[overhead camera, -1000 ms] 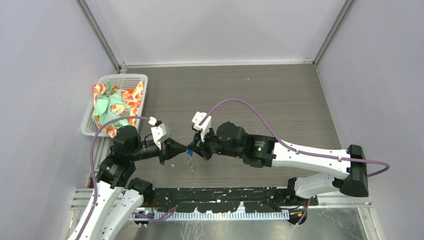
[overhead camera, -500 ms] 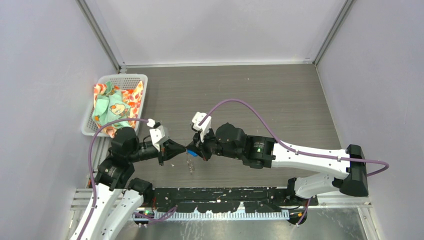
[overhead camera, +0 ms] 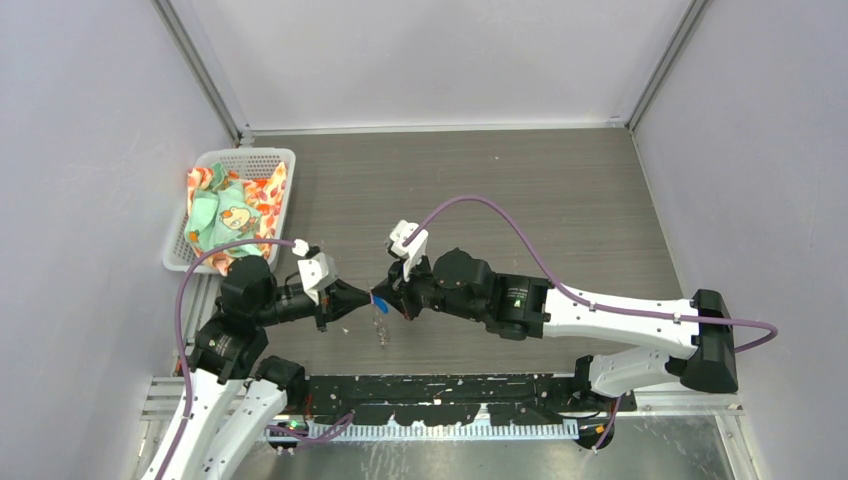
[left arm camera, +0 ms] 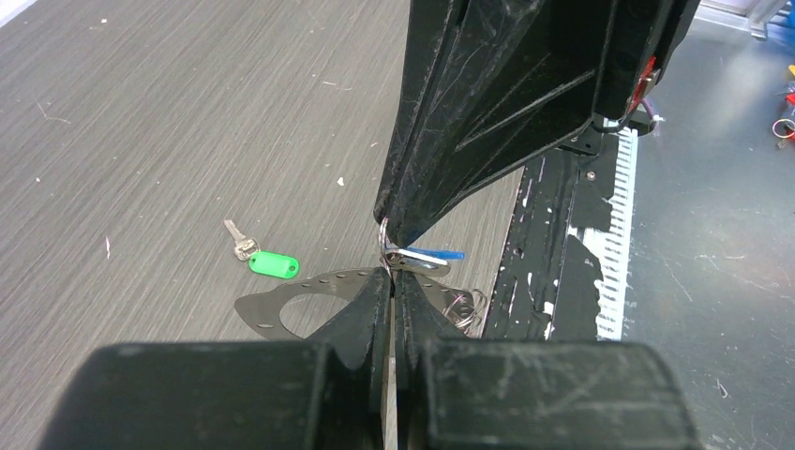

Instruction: Put the keys on the keyring

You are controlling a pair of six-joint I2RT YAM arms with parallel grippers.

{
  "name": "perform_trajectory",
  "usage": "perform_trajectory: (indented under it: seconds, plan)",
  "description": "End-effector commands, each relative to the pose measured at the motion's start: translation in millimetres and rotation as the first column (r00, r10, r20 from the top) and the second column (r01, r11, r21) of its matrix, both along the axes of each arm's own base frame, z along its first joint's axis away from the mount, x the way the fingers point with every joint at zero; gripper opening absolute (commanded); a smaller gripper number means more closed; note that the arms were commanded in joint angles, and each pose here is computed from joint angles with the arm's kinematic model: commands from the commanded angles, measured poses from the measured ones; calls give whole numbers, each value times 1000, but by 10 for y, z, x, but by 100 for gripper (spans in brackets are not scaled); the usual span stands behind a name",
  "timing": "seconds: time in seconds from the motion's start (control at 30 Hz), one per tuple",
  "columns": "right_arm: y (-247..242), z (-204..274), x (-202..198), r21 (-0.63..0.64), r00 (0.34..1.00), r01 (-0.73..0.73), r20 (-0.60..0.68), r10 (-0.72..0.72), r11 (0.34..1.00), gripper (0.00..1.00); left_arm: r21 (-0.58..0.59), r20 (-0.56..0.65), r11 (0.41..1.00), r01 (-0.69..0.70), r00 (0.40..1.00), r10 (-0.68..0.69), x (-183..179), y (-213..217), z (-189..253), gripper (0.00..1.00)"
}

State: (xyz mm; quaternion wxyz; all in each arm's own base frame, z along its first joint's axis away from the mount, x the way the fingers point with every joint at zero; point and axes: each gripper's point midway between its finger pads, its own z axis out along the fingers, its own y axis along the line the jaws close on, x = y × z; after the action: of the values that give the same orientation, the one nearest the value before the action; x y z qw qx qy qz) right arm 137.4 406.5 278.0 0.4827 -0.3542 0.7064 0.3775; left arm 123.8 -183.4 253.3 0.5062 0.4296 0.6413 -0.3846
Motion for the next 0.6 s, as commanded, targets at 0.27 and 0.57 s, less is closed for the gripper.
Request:
perform_trajectory:
  seconds: [0.27,0.57]
  plan:
    - [-98,185,147,74,995,97,17,-99,992,1,-34,56,997,69,996,-67,-126,-39,152,1]
    - [-143,140,153,70,994,112,10,-113,991,1,-37,59,997,67,996,-65,-127,-37,161,1]
